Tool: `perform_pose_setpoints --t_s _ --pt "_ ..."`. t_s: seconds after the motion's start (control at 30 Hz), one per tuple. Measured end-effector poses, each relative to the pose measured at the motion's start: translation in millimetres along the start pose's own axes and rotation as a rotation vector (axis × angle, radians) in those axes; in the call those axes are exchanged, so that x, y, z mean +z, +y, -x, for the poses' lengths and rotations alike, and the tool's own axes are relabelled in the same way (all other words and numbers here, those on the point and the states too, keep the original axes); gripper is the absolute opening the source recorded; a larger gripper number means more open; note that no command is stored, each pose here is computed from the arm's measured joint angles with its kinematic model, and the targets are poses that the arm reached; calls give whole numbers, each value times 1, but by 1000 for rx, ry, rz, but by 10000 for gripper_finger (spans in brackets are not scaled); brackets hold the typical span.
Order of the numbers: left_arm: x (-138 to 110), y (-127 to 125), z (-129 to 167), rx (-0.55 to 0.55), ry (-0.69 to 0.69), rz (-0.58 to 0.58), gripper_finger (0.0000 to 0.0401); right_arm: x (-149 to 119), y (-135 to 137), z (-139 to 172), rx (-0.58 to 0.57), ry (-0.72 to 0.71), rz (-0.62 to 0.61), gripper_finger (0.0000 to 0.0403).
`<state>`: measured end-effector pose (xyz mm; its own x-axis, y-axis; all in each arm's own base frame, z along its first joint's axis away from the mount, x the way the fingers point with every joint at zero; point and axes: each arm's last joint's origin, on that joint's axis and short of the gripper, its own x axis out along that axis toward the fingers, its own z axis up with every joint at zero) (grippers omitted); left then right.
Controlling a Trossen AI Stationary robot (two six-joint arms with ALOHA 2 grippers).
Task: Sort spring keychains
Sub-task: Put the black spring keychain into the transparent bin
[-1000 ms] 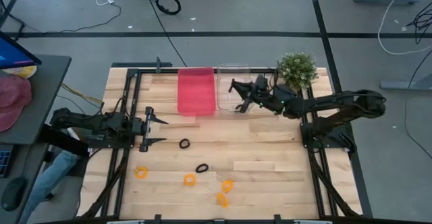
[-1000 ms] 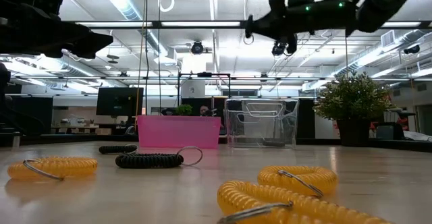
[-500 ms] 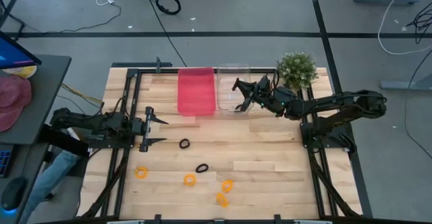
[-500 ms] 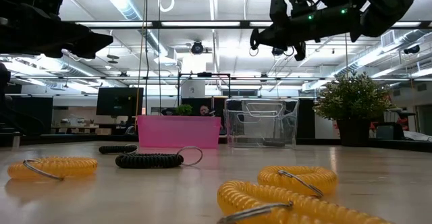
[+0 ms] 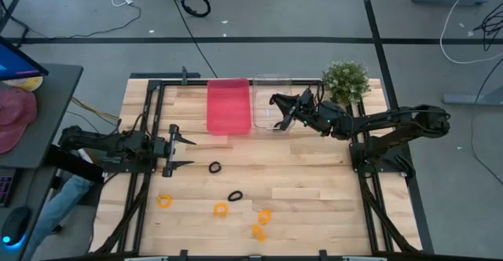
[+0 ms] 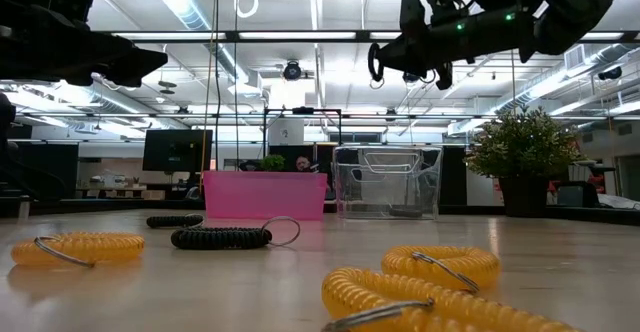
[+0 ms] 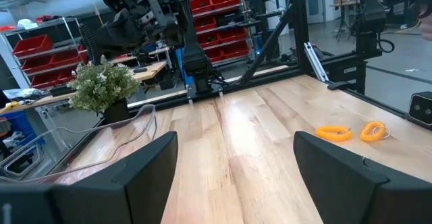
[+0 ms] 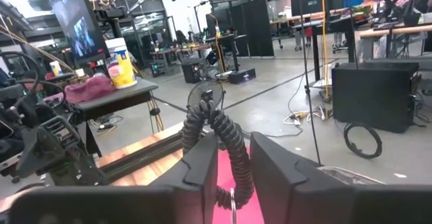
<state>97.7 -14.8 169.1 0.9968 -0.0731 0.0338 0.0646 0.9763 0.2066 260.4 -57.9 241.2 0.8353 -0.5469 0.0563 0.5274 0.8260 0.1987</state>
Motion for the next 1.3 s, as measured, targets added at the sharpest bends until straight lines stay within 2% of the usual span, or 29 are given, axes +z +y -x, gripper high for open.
perform_pose_setpoints --t_s 0.17,0.3,0.83,0.97,1.07,1.17,1.3 --pt "0 0 0 0 0 0 298 -2 0 0 -3 15 -34 103" --pt "0 0 0 0 0 0 298 -2 0 0 -4 18 -42 127" --pt "0 0 0 0 0 0 298 -3 -1 0 -6 27 -39 279" --pt "0 0 0 0 0 0 298 -4 -2 0 -55 30 -31 312" --pt "0 0 0 0 0 0 298 -10 -4 1 -89 90 -2 330" --pt "0 0 0 0 0 0 298 -21 -9 2 -190 171 -2 336" --pt "0 0 0 0 0 0 298 -18 -11 2 -234 135 7 334"
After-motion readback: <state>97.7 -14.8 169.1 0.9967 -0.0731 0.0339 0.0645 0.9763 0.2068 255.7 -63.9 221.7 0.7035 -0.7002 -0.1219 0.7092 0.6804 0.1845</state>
